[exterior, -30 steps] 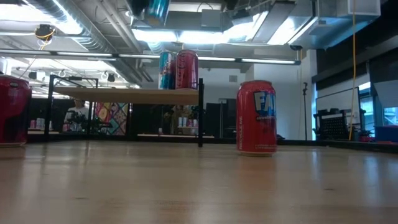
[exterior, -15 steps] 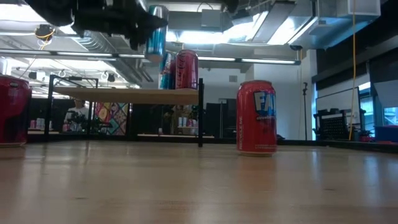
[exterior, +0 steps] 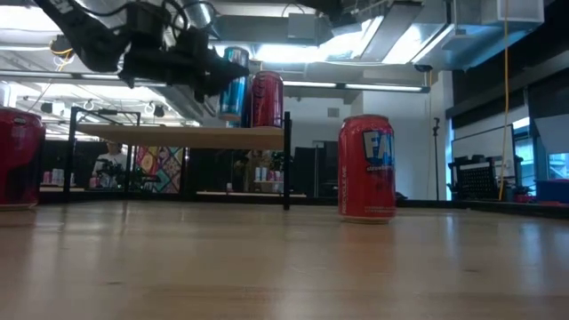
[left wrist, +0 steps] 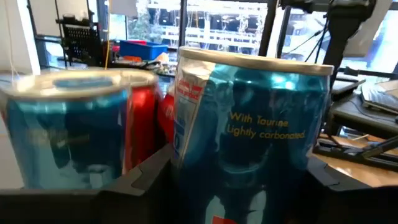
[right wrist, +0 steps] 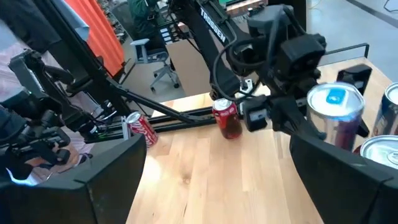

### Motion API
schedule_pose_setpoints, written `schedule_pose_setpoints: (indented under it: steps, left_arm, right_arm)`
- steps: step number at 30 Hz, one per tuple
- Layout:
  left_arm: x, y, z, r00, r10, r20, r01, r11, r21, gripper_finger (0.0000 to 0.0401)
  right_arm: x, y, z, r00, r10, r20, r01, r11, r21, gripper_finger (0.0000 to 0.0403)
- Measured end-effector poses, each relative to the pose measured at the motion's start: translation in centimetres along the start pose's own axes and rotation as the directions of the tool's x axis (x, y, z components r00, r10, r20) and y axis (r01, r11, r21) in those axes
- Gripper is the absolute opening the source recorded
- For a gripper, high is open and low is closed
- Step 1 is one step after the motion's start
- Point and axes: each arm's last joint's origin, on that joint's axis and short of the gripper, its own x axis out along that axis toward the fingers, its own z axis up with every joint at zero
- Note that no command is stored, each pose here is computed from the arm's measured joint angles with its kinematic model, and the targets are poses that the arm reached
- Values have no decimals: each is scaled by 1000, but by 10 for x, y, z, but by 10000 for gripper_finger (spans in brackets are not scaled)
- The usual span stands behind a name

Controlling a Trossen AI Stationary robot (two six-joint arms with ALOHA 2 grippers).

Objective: Place canned beverage on shelf
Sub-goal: Put the blue soda can on the shelf aligned with the other blue soda can

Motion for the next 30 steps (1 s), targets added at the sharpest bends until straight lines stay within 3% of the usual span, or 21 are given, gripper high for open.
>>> schedule_pose_setpoints:
  steps: [19, 30]
  left_arm:
    - [8, 13, -15, 999, 37, -23, -37, 999, 18, 207]
    - [9, 12, -16, 999, 46, -24, -46, 999, -15, 261]
  right_arm:
    - [0, 0, 0, 1000, -2, -1, 2, 1000, 1, 383]
    - [0, 0, -1, 1000, -2, -7, 2, 1000, 5, 383]
